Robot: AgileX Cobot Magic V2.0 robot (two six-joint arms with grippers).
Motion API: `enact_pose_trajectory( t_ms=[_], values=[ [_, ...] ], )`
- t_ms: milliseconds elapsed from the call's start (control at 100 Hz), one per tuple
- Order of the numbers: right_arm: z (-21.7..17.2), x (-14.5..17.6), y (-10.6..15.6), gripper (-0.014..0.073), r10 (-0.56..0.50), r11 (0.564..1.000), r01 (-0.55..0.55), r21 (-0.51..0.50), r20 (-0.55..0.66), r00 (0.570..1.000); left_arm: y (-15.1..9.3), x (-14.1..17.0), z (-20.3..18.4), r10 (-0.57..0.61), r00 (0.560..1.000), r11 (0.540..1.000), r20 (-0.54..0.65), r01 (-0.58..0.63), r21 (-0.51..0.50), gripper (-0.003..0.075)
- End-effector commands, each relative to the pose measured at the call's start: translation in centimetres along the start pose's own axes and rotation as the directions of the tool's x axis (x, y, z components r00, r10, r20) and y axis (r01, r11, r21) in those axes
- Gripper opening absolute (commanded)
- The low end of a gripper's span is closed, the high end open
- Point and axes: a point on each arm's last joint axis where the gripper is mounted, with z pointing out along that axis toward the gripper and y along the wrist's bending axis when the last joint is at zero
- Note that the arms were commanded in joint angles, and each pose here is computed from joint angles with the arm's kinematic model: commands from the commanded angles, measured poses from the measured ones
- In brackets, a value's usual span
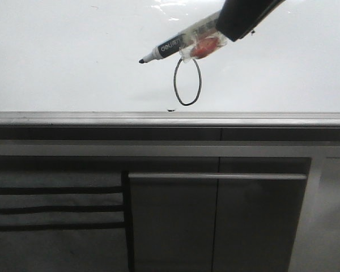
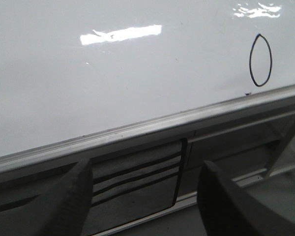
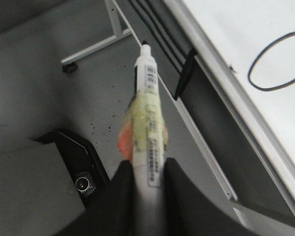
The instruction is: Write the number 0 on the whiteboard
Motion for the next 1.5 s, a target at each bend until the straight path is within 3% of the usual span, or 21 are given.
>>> enact_pose_trajectory(
  t_ms=[0, 220, 390, 580, 960, 1270, 1490],
  values=[
    [-2.3, 0.1, 1.4, 0.0036, -0.091, 0.995, 0.089, 0.035, 0.081, 0.993, -0.6, -1.3, -0.2, 0.053, 0.996, 0.997, 0.078, -0.057, 0.046, 0.0421],
    [-4.2, 2.1, 3.7, 0.0036, -0.263, 0.961, 0.262, -0.086, -0.005, 0.965, -3.6, -1.6, 1.0, 0.206, 0.978, 0.951, -0.019, -0.196, 0.24, 0.0421],
    [-4.5, 2.6, 4.2, 0.0036, -0.332, 0.935, 0.324, -0.147, -0.035, 0.943, -7.2, -2.6, 2.6, 0.396, 0.917, 0.843, -0.048, -0.342, 0.415, 0.0421],
    [-4.5, 2.1, 3.8, 0.0036, -0.412, 0.908, 0.411, -0.08, 0.012, 0.911, -11.7, -4.1, 4.2, 0.513, 0.859, 0.724, 0.002, -0.433, 0.537, 0.0421],
    [-4.5, 0.9, 2.8, 0.0036, -0.482, 0.876, 0.477, 0.076, 0.081, 0.872, -14.8, -7.9, 7.3, 0.592, 0.802, 0.651, 0.087, -0.539, 0.535, 0.0421],
    [-4.5, 0.7, 2.6, 0.0036, -0.489, 0.871, 0.48, 0.099, 0.089, 0.868, -16.0, -7.9, 9.4, 0.647, 0.757, 0.605, 0.091, -0.582, 0.543, 0.0421],
    [-4.5, 0.7, 2.6, 0.0036, -0.489, 0.871, 0.48, 0.101, 0.09, 0.868, -16.1, -8.1, 9.6, 0.636, 0.763, 0.611, 0.116, -0.589, 0.529, 0.0391]
  ],
)
